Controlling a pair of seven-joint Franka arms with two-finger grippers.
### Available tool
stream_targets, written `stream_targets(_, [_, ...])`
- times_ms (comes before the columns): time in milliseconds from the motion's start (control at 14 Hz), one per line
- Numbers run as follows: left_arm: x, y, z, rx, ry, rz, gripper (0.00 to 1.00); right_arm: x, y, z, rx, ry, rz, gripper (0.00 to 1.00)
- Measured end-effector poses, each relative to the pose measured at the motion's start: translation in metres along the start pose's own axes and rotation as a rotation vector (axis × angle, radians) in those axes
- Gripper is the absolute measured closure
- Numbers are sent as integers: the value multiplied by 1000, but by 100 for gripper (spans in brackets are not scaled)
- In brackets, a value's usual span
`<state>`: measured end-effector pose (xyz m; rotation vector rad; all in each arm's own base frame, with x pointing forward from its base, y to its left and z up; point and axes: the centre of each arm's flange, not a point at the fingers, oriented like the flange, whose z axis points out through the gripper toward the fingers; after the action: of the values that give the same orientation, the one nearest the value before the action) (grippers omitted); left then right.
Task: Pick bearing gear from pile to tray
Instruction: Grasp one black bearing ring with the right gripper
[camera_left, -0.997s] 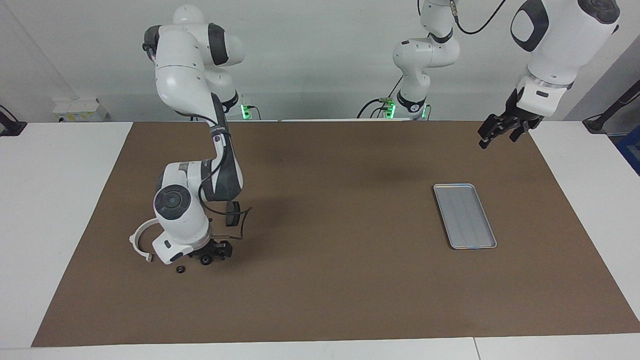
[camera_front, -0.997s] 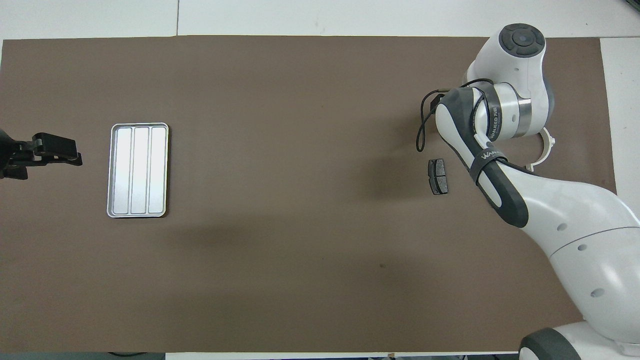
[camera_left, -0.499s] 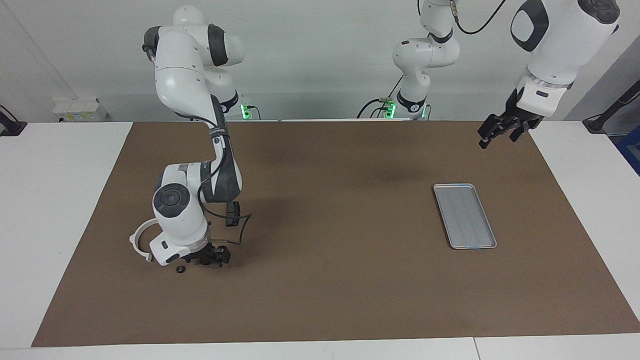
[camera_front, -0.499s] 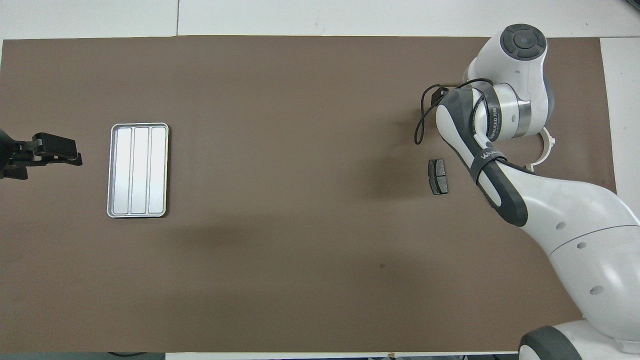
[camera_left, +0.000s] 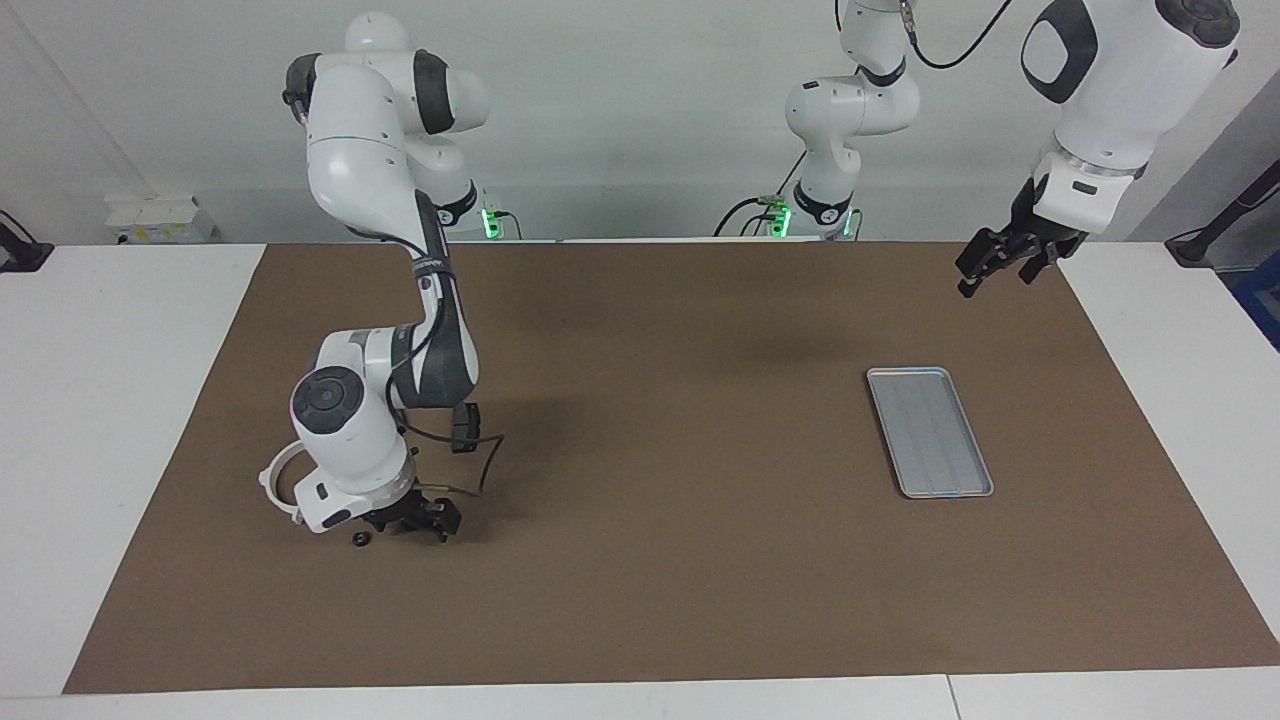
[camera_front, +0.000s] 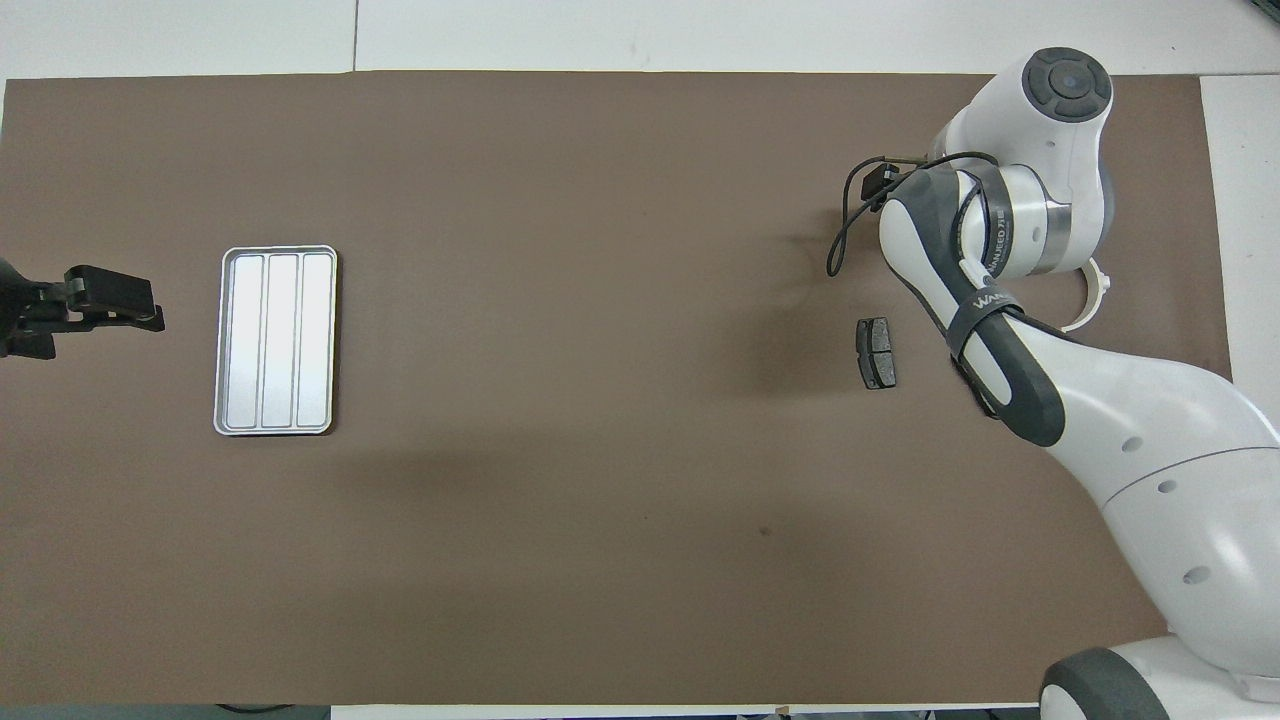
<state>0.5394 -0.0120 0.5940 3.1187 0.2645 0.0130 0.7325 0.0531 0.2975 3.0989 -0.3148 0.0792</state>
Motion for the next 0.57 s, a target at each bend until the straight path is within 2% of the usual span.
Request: stream_targets(570, [0,0,0,0,0,0,0,-3,5,17,-6,-18,6,0])
